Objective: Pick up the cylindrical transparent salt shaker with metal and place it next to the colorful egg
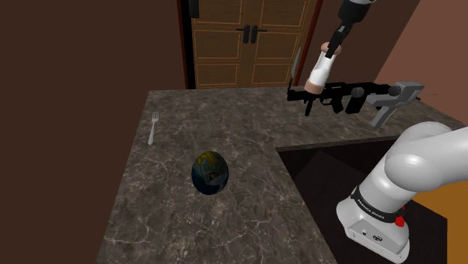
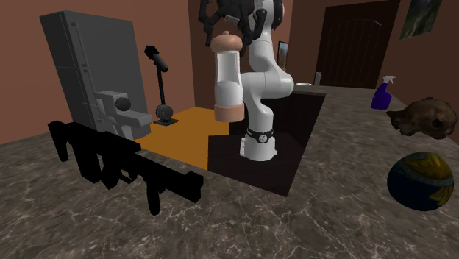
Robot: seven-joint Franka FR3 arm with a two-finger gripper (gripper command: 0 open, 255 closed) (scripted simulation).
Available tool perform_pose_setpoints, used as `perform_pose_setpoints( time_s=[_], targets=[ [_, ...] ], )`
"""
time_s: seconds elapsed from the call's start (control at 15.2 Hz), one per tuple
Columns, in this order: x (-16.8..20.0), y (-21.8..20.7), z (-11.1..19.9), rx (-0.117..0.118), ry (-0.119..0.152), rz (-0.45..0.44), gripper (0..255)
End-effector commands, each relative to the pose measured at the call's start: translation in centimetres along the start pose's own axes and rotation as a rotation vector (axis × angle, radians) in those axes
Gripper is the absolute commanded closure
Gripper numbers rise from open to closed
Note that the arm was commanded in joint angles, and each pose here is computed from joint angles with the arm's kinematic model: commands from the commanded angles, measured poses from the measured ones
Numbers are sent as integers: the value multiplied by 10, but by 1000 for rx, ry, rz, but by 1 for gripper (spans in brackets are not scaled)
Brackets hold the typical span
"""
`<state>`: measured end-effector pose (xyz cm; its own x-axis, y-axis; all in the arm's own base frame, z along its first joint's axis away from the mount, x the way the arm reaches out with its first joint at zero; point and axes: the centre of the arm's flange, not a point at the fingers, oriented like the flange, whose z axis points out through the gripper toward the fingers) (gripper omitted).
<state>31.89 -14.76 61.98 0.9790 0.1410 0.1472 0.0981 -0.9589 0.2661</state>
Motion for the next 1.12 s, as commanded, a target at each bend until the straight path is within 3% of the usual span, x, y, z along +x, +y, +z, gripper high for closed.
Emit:
perform_pose_setpoints(
  time_s=[0.0, 0.2, 1.06],
  targets=[
    [2, 3, -11, 0, 0, 0, 255],
    [4, 6, -24, 0, 0, 0, 255],
    [79, -145, -56, 0, 0, 0, 255]
  ],
)
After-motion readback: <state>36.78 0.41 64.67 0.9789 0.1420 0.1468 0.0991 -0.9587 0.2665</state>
